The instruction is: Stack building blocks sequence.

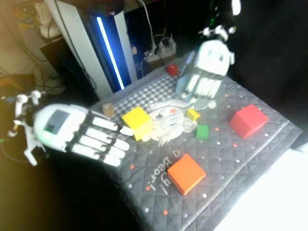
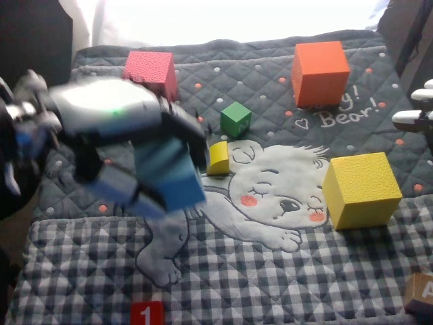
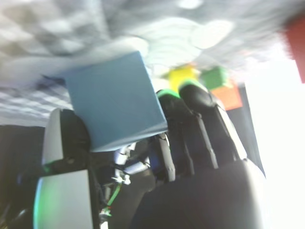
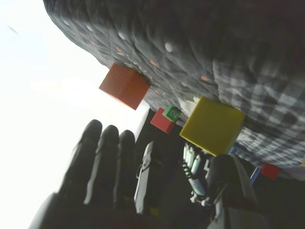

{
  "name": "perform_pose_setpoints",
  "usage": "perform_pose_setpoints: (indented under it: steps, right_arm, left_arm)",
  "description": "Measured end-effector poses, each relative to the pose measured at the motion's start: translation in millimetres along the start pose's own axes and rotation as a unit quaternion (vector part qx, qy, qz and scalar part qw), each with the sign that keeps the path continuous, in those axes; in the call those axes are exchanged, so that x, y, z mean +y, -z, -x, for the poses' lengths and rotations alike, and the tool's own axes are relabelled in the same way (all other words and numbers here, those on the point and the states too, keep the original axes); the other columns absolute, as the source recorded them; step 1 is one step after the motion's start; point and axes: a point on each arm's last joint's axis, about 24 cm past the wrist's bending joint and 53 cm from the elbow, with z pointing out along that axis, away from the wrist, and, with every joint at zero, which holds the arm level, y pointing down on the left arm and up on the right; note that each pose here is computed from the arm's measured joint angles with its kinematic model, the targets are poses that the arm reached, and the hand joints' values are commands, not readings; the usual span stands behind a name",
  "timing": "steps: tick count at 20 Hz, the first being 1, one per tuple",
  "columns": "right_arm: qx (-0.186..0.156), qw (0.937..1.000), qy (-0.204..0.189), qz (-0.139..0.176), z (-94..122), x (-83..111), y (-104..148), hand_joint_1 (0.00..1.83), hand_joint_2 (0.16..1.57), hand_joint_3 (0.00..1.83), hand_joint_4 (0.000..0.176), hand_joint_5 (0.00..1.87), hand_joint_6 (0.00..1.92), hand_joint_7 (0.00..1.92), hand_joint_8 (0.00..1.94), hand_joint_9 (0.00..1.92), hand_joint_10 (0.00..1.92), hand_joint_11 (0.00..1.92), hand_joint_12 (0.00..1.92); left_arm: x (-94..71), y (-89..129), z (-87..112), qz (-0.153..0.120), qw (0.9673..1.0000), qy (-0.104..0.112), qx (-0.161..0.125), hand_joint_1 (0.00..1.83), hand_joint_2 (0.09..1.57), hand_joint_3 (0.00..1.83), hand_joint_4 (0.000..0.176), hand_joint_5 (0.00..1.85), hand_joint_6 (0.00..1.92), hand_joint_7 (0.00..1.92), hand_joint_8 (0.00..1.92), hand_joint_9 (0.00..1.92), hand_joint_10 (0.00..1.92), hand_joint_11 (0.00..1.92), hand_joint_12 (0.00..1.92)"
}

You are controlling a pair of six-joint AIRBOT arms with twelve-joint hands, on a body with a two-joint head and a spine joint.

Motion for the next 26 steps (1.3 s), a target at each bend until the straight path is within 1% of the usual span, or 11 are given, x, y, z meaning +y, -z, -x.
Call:
perform_pose_setpoints:
  steps: [2,3,5,9,10,12,16,20,21,22,26]
  right_arm:
    - [0.000,1.0000,0.000,-0.001,0,-0.3,0,0.60,1.11,0.00,0.167,0.35,0.00,0.27,0.00,0.22,0.01,0.11,0.19]
    - [0.000,1.0000,0.000,0.000,0,-0.2,0,0.59,1.11,0.00,0.153,0.36,0.00,0.27,0.00,0.22,0.01,0.12,0.20]
    - [0.000,1.0000,0.000,-0.001,0,-0.4,0,0.60,1.11,0.00,0.118,0.39,0.00,0.32,0.00,0.27,0.01,0.15,0.22]
    - [-0.001,1.0000,0.001,-0.001,1,-1.2,0,0.59,1.12,0.00,0.150,0.37,0.00,0.30,0.00,0.24,0.00,0.11,0.21]
    - [-0.001,1.0000,0.002,-0.001,1,-1.5,0,0.59,1.11,0.00,0.142,0.37,0.00,0.30,0.00,0.25,0.00,0.12,0.21]
    - [-0.002,1.0000,0.002,-0.002,2,-2.2,0,0.62,1.11,0.00,0.146,0.38,0.00,0.29,0.00,0.22,0.00,0.10,0.20]
    - [-0.002,1.0000,0.003,-0.002,2,-3.4,-1,0.58,1.11,0.00,0.155,0.37,0.00,0.29,0.00,0.23,0.01,0.12,0.20]
    - [-0.002,1.0000,0.003,-0.002,2,-3.4,-1,0.59,1.11,0.00,0.162,0.36,0.00,0.29,0.00,0.24,0.00,0.14,0.21]
    - [-0.001,1.0000,0.003,-0.002,2,-3.3,-1,0.58,1.11,0.00,0.162,0.36,0.01,0.29,0.00,0.24,0.00,0.14,0.21]
    - [-0.001,1.0000,0.003,-0.001,2,-3.1,-1,0.60,1.11,0.00,0.172,0.36,0.00,0.29,0.00,0.24,0.00,0.14,0.21]
    - [-0.001,1.0000,0.001,-0.001,-1,-2.8,-1,0.60,1.10,0.00,0.167,0.37,0.00,0.29,0.00,0.24,0.00,0.12,0.21]
  left_arm:
    - [-0.1,6,34.6,-0.002,0.9991,-0.010,-0.040,1.28,1.08,0.00,0.000,1.06,0.77,1.01,1.07,0.97,1.68,0.99,1.82]
    - [4.7,9,51.2,0.004,0.9980,-0.013,-0.062,1.27,1.11,0.00,0.000,1.13,0.50,0.92,1.32,0.96,1.57,0.93,1.74]
    - [22.9,12,80.0,0.030,0.9946,-0.020,-0.098,1.27,1.05,0.00,0.000,1.27,0.35,1.03,1.05,0.99,0.96,0.85,1.39]
    - [65.5,8,127.7,0.082,0.9836,0.015,-0.160,1.39,1.08,0.00,0.000,1.30,0.03,0.98,1.08,0.97,1.27,0.84,1.31]
    - [70.3,4,131.3,0.090,0.9825,0.016,-0.162,1.40,1.06,0.00,0.000,1.32,0.04,1.03,0.97,1.00,1.23,0.84,1.32]
    - [76.9,-5,143.9,0.102,0.9800,0.017,-0.170,1.39,1.07,0.00,0.000,1.11,0.60,1.08,0.82,0.98,1.14,0.76,1.17]
    - [91.7,-17,146.8,0.131,0.9784,0.011,-0.160,1.40,1.05,0.00,0.000,1.24,0.23,1.12,0.81,1.03,1.14,0.77,1.14]
    - [115.4,-11,140.2,0.170,0.9752,0.014,-0.141,1.40,1.06,0.00,0.000,1.14,0.54,1.11,0.74,0.99,1.16,0.81,1.19]
    - [117.7,-10,140.5,0.173,0.9746,0.015,-0.141,1.40,1.06,0.00,0.000,1.12,0.56,1.12,0.73,0.99,1.16,0.82,1.18]
    - [118.9,-10,140.0,0.175,0.9744,0.016,-0.140,1.40,1.05,0.00,0.000,1.25,0.26,1.11,0.81,1.03,1.14,0.87,1.19]
    - [124.5,-23,132.5,0.183,0.9744,0.019,-0.128,1.40,1.06,0.00,0.000,1.20,0.38,1.02,0.94,1.01,1.11,0.90,1.09]
